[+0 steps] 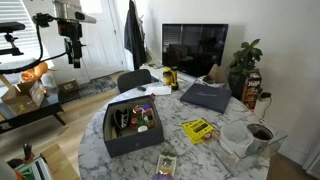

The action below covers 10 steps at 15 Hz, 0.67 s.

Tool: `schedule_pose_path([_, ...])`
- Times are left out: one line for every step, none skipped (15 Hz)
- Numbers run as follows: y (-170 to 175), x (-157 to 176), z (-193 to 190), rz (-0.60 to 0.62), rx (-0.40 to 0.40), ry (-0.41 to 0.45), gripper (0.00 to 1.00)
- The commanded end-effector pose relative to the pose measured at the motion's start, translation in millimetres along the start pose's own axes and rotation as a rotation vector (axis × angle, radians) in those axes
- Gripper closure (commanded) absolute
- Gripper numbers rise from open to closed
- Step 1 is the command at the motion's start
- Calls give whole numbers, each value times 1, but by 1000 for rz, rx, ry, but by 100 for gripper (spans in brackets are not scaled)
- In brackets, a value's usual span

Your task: Put the small wooden block into the plastic jar

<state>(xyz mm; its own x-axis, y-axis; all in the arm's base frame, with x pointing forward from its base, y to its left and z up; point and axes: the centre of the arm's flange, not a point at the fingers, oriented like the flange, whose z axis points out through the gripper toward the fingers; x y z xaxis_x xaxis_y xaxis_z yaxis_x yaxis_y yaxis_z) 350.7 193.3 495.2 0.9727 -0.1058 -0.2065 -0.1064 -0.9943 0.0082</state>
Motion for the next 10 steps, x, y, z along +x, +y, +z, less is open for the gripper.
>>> schedule_pose_path([0, 0, 0, 0, 0, 0, 0])
schedule_pose_path([0, 0, 0, 0, 0, 0, 0])
schedule_pose_path([0, 0, 0, 0, 0, 0, 0])
schedule_pose_path([0, 0, 0, 0, 0, 0, 0])
schedule_pose_path([0, 0, 0, 0, 0, 0, 0])
schedule_pose_path([-12, 9, 1, -26, -9, 24, 0])
schedule_pose_path([-30, 22, 2, -64, -43, 66, 0])
schedule_pose_path([-53, 35, 4, -121, -96, 92, 0])
schedule_pose_path([-73, 50, 7, -137, -142, 112, 0])
schedule_pose_path([-89, 61, 10, -167, -189, 133, 0])
